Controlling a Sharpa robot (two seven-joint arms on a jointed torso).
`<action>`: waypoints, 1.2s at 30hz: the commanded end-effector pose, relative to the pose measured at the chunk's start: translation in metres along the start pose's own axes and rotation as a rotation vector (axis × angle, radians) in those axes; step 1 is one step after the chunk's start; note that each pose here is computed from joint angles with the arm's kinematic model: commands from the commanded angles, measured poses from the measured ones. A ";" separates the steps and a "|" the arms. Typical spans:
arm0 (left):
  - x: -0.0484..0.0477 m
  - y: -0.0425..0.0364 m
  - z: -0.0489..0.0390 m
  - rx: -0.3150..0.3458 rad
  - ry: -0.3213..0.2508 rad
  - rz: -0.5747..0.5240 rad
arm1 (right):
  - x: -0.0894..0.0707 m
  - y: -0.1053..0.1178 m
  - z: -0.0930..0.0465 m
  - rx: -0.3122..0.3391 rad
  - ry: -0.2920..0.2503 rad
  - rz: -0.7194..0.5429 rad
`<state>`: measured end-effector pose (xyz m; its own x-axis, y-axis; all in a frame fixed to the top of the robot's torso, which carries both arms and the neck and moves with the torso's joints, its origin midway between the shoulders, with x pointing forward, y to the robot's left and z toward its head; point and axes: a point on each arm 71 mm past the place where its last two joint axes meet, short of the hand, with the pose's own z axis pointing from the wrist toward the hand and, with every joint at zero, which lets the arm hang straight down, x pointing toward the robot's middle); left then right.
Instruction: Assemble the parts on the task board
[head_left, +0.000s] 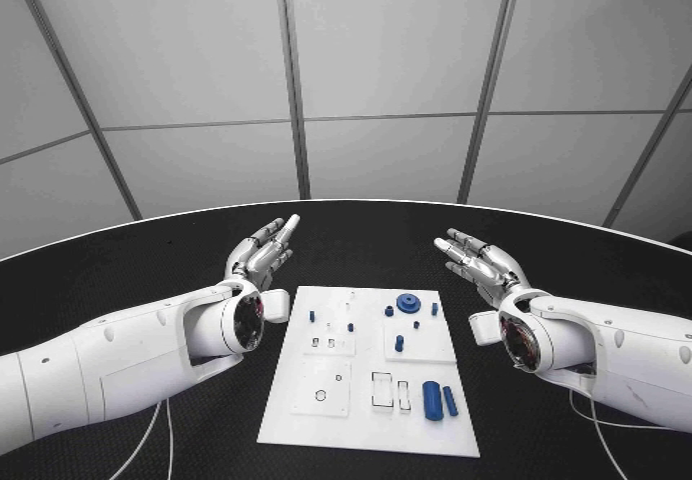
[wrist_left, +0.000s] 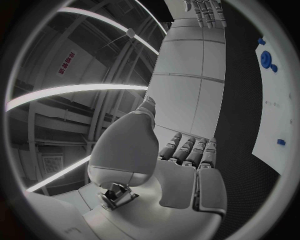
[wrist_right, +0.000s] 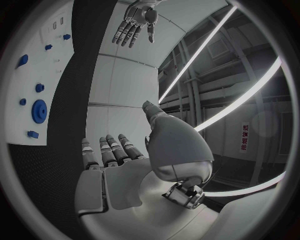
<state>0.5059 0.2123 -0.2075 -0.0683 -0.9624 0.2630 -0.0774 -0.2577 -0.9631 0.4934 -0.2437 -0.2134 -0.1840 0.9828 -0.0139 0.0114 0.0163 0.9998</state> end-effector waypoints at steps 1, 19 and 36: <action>-0.0009 -0.0041 0.0033 0.000 0.005 -0.027 | -0.005 0.004 0.002 -0.004 0.020 0.001; -0.0033 -0.0202 0.0057 -0.018 0.195 -0.022 | -0.020 0.043 0.009 -0.231 0.128 -0.556; -0.0011 -0.0440 -0.0195 -0.031 0.321 0.085 | 0.023 0.047 0.021 -0.224 0.350 -1.251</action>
<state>0.4931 0.2255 -0.1658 -0.3807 -0.9048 0.1907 -0.0871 -0.1702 -0.9816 0.5102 -0.2218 -0.1671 -0.2350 0.3149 -0.9196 -0.4815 0.7841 0.3915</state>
